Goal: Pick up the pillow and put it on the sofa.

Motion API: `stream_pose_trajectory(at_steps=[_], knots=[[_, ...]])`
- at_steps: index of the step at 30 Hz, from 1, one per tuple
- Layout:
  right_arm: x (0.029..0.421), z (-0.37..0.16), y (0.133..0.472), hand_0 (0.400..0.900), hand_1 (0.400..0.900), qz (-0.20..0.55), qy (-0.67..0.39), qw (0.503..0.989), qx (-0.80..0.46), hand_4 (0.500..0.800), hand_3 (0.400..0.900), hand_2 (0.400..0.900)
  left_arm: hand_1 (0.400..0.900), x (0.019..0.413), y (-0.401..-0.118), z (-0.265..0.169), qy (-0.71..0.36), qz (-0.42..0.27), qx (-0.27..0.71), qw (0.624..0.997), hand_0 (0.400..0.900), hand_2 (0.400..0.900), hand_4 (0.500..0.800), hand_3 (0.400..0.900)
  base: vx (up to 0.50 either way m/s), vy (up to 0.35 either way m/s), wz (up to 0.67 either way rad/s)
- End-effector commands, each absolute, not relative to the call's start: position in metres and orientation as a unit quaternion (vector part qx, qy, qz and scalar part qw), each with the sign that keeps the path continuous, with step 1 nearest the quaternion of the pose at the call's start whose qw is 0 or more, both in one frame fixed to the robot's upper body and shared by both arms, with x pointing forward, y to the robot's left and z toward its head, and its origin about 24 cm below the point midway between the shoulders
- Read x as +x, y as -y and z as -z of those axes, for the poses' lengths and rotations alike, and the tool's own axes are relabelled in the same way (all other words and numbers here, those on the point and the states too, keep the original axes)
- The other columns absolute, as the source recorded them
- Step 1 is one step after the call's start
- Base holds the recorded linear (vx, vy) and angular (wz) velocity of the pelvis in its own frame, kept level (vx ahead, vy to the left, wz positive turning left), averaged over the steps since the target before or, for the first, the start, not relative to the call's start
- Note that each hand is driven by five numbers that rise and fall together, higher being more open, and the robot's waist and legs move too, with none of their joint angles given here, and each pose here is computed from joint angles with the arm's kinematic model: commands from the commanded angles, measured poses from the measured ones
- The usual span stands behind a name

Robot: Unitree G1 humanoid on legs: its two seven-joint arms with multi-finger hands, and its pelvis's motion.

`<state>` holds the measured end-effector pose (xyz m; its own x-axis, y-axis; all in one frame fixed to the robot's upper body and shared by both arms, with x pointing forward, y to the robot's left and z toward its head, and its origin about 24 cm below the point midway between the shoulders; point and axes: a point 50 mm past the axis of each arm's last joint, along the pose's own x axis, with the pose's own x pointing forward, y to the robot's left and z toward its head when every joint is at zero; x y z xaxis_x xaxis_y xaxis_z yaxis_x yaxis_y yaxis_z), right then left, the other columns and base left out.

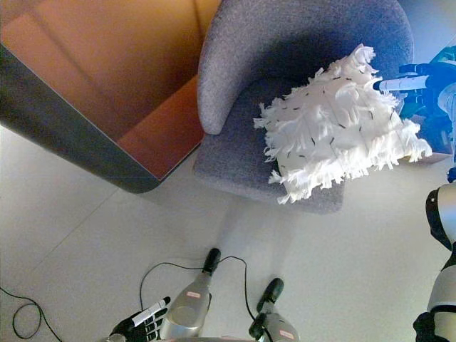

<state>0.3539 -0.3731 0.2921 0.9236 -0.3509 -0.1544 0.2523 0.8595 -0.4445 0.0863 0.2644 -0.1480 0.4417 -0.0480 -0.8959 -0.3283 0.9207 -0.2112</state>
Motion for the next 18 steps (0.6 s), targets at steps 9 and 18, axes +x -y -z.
stream_pose_trajectory(at_steps=[9, 18], knots=[[0.341, -0.240, 0.384, 0.900, 0.900, 0.112, -0.063, 0.962, -0.239, 0.800, 0.900, 0.900, 0.900, 0.043, -0.270, 0.155, -0.584, -0.109, -0.154, 0.790, 0.900, 0.900, 0.800, 0.900, 0.016, -0.013, -0.11], [0.316, -0.104, 0.353, 0.900, 0.900, 0.040, -0.135, 0.976, -0.167, 0.800, 0.900, 0.900, 0.900, 0.047, -0.268, 0.158, -0.573, -0.152, -0.157, 0.790, 0.900, 0.900, 0.800, 0.900, -0.031, -0.048, -0.12]])
